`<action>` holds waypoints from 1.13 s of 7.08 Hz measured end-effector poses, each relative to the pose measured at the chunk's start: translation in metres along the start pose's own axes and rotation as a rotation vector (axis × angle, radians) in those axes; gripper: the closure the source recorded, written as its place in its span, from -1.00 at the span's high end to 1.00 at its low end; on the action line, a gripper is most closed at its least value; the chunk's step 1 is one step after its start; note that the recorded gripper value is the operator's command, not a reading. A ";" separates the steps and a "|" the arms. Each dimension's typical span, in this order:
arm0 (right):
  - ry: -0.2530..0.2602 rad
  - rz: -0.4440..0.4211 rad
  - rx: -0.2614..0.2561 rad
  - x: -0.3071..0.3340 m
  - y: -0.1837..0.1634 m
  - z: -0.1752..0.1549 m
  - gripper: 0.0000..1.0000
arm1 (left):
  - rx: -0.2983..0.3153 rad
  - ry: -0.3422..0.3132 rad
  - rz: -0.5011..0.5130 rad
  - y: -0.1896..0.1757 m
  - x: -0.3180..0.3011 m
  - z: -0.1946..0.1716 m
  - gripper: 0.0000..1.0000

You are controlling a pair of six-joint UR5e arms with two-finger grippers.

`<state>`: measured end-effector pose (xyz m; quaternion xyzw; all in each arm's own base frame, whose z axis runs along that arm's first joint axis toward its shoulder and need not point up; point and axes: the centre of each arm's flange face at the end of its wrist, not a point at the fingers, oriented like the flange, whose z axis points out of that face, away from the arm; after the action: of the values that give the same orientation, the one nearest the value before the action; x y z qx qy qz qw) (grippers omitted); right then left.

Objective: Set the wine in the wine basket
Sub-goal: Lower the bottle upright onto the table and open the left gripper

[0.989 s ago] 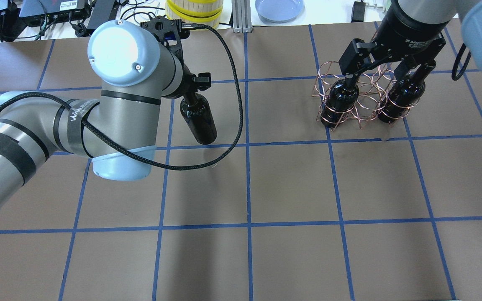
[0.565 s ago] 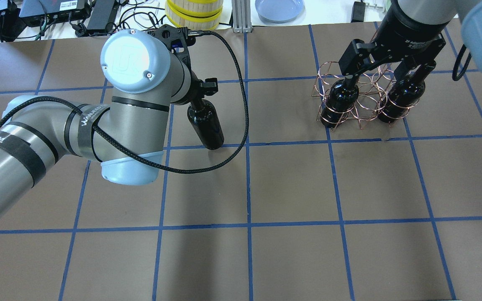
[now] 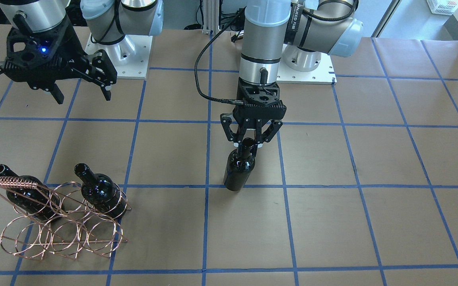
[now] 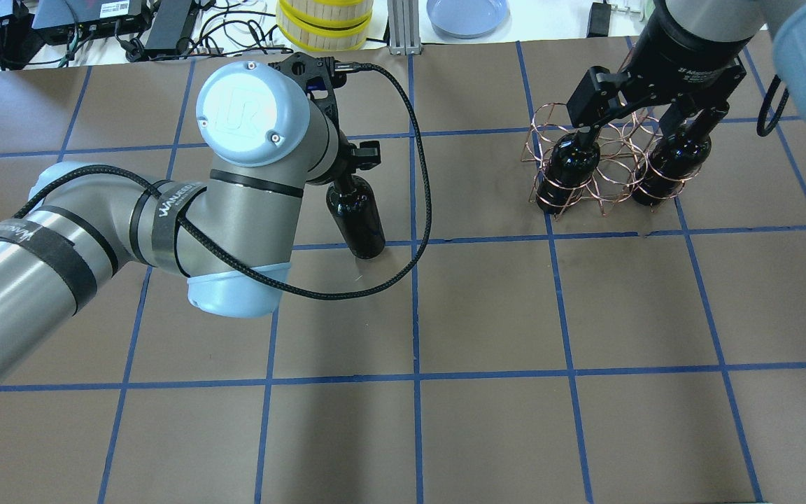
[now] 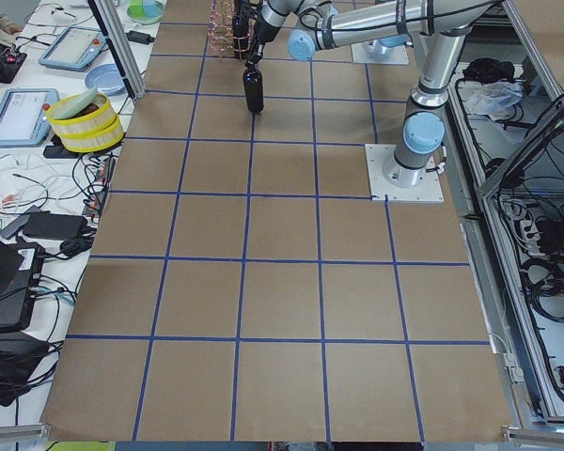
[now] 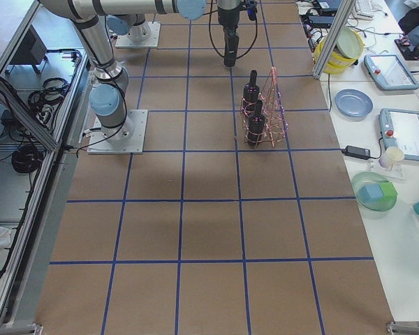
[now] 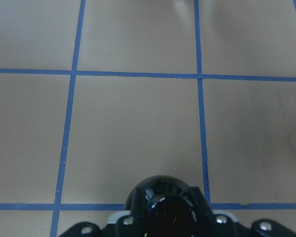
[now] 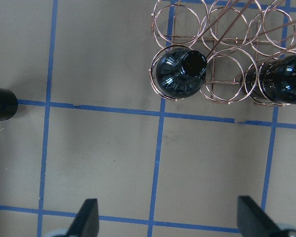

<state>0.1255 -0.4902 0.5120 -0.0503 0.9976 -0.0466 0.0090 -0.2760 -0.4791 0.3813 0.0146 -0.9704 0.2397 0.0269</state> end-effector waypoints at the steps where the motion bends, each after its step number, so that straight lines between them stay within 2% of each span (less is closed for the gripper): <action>1: 0.000 -0.004 -0.001 0.000 0.001 -0.001 1.00 | -0.001 -0.002 -0.005 0.000 0.001 0.000 -1.00; 5: 0.005 -0.015 -0.006 0.000 0.006 -0.003 1.00 | -0.002 -0.044 0.004 0.002 -0.003 0.007 -1.00; 8: 0.012 -0.016 -0.025 0.000 0.010 0.002 1.00 | -0.004 -0.048 -0.002 0.003 -0.003 0.008 -1.00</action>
<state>0.1241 -0.4809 0.5093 -0.0581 0.9977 -0.0344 0.0017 -0.2738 -0.4800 0.3728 0.0211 -0.9712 0.2372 0.0039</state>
